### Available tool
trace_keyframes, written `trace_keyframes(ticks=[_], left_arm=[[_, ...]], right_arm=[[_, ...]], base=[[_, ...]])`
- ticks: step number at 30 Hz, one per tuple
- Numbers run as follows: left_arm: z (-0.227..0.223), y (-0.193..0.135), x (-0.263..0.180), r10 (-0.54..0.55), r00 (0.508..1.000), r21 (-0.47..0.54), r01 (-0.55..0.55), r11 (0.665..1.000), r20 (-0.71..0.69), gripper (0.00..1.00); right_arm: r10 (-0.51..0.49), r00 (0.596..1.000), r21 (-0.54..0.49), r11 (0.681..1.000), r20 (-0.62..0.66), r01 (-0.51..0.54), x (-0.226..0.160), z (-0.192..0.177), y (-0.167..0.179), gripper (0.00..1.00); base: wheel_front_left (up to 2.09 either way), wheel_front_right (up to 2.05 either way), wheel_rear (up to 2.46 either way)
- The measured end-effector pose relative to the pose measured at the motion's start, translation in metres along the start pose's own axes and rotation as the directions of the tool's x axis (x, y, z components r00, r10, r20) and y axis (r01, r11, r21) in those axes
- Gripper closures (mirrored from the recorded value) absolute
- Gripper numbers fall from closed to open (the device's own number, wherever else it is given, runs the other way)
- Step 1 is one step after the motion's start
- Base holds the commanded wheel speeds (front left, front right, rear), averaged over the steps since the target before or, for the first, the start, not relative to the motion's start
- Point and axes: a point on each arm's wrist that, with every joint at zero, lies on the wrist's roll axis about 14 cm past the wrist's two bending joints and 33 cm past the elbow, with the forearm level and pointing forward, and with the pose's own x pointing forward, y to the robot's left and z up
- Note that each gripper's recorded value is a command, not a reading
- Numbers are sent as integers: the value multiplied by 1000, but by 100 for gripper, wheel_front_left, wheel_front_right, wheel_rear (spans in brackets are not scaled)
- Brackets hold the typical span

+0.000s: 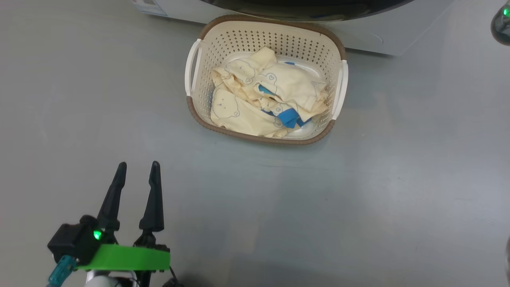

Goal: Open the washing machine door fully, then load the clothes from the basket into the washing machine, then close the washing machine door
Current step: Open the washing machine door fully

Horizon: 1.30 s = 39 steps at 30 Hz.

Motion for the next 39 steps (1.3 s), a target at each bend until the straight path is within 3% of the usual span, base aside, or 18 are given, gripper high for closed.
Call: trace_keyframes(ticks=[18,39], left_arm=[[-10,6,-1,30,999,-6,-30,1000,-30,0],[-7,-1,4,4,1000,-11,-4,1000,-17,0]], right_arm=[[19,996,-29,999,-91,-22,25,-20,-2,100],[18,983,-38,999,-185,-25,23,-35,9,100]], base=[[0,0,0],[0,0,0]])
